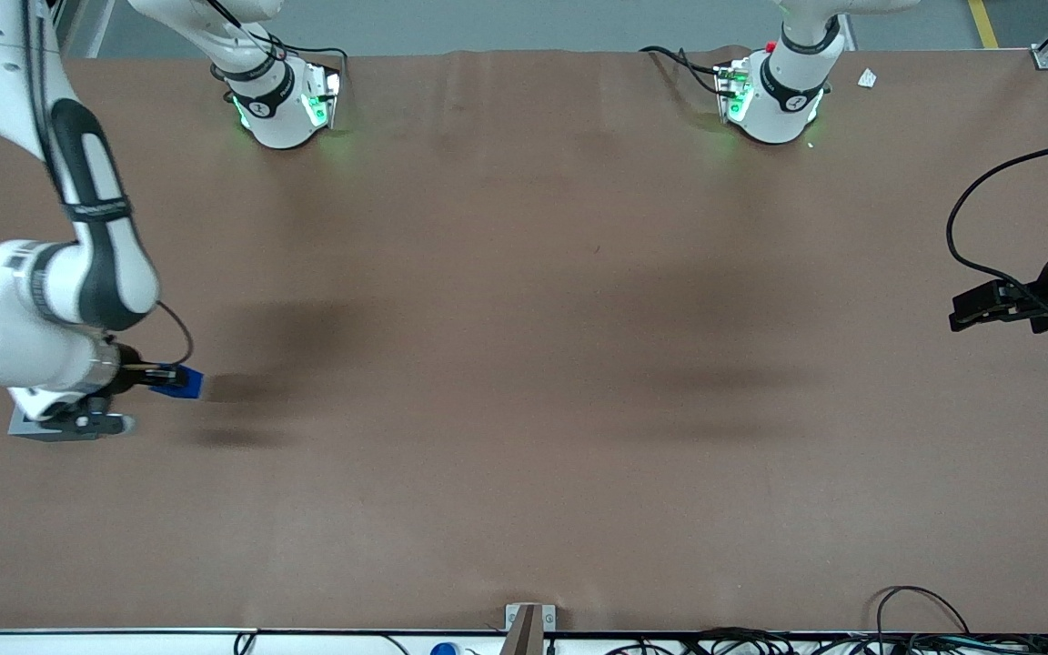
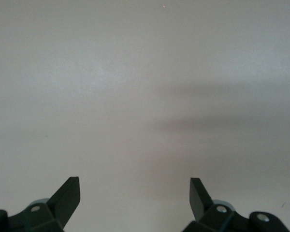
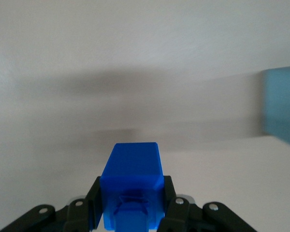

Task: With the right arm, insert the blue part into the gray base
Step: 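Carry the blue block over the gray base's opening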

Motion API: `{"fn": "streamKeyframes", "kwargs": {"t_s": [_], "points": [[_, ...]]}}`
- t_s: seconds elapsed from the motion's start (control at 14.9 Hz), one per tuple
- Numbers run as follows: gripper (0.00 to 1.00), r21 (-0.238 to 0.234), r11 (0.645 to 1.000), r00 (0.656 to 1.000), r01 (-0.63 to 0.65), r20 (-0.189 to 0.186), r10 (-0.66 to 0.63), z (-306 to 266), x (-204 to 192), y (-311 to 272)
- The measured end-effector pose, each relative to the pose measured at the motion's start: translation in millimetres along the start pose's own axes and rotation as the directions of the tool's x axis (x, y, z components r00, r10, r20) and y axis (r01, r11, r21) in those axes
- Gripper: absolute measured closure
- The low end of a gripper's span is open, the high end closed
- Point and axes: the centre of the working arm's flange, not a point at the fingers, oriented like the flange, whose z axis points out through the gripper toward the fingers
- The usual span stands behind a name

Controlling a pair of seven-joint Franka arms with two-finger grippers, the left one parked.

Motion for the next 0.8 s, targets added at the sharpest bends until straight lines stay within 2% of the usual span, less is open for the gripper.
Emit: {"fn": "streamKeyframes", "kwargs": {"t_s": [0.27, 0.4, 0.54, 0.8], "points": [[0.49, 0.002, 1.000, 0.997, -0.017, -0.071, 0.017, -47, 5, 77], [0.49, -0.001, 1.000, 0.995, -0.026, -0.095, 0.026, -56, 5, 107], [0.49, -0.004, 1.000, 0.995, -0.017, -0.098, 0.017, -53, 6, 133], [0.49, -0.003, 1.000, 0.997, -0.006, -0.077, 0.006, -22, 15, 174]]}}
